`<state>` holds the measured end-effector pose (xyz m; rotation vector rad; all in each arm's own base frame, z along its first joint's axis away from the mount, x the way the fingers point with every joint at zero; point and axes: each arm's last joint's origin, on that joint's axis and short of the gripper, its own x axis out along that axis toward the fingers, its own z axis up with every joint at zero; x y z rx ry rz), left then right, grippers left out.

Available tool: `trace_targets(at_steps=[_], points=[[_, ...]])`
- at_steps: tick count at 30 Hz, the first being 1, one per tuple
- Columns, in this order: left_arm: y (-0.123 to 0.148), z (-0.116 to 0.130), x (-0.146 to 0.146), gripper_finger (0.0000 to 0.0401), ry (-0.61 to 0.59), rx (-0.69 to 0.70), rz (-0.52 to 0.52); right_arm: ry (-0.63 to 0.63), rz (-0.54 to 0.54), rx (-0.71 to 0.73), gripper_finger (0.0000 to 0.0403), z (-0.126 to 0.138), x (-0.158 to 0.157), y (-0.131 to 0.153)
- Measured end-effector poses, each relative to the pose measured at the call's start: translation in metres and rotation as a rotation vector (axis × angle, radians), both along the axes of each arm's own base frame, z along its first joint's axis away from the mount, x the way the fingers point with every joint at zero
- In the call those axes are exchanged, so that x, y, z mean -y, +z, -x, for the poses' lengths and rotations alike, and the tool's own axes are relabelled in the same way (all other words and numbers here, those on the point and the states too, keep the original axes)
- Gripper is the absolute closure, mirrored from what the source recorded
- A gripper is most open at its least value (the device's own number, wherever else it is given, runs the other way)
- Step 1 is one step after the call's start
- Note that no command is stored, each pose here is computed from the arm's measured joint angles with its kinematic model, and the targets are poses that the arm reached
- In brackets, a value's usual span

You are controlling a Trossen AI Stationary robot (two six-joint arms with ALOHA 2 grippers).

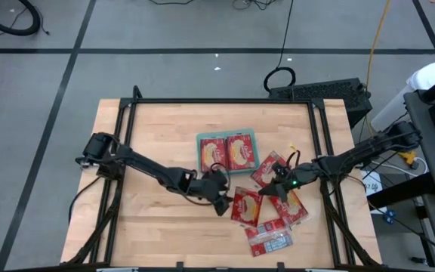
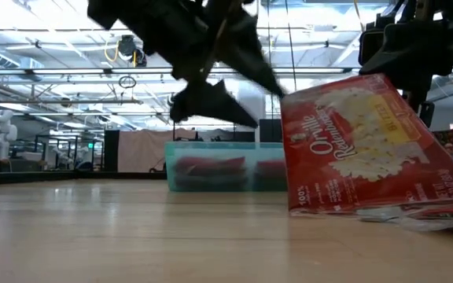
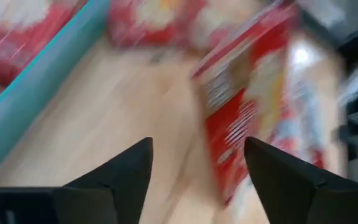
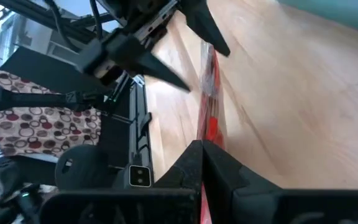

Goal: Sort popcorn bags into baskets
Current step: Put the red popcorn bag into the green bin

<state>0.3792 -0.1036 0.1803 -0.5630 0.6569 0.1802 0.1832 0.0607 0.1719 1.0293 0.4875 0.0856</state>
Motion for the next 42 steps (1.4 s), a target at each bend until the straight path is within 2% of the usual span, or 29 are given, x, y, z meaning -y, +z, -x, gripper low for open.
trace_targets(at_steps=[2,5,9,12,16,20,22,23,25,27,30,33,38,42], points=[[-0.012,0.001,0.001,0.0132,-0.003,0.085,0.0,0.003,0.001,0.002,0.0403,0.0,0.0,0.0],[-0.034,0.008,-0.002,0.0128,-0.014,0.133,-0.01,0.004,-0.001,0.006,0.0403,0.0,0.0,0.001],[-0.041,0.004,-0.007,0.0152,-0.054,0.244,0.005,0.004,-0.001,0.008,0.0403,0.0,0.0,0.001],[-0.054,-0.001,-0.008,0.0181,-0.119,0.274,0.043,0.003,-0.004,0.009,0.0403,0.0,0.0,0.001],[-0.051,-0.017,-0.007,0.0229,-0.183,0.403,0.067,0.001,-0.009,0.009,0.0403,0.0,0.0,0.001],[-0.056,-0.021,-0.007,0.0313,-0.195,0.376,0.017,-0.025,-0.054,-0.009,0.0403,-0.001,0.002,0.001],[-0.05,-0.021,-0.009,0.0366,-0.201,0.377,0.032,-0.036,-0.093,-0.026,0.0403,-0.001,0.003,0.001],[-0.045,-0.02,-0.01,0.0379,-0.212,0.369,0.047,-0.035,-0.107,-0.038,0.0403,-0.002,0.004,0.002],[-0.037,-0.018,-0.012,0.038,-0.221,0.348,0.07,-0.028,-0.13,-0.063,0.0403,-0.004,0.004,0.009],[-0.024,-0.012,-0.014,0.0373,-0.239,0.304,0.048,-0.012,-0.122,-0.108,0.0403,-0.008,0.005,0.019],[0.004,0.0,-0.02,0.0376,-0.268,0.271,0.012,0.02,-0.08,-0.197,0.0403,-0.017,0.007,0.048],[0.031,0.017,-0.029,0.0383,-0.28,0.205,-0.024,0.055,0.004,-0.301,0.0401,-0.025,0.013,0.081],[0.064,0.044,-0.047,0.0381,-0.283,0.146,-0.082,0.084,0.161,-0.29,0.0373,-0.05,0.025,0.141],[0.078,0.061,-0.058,0.0373,-0.307,0.1,-0.122,0.118,0.278,-0.293,0.0333,-0.082,0.033,0.162]])
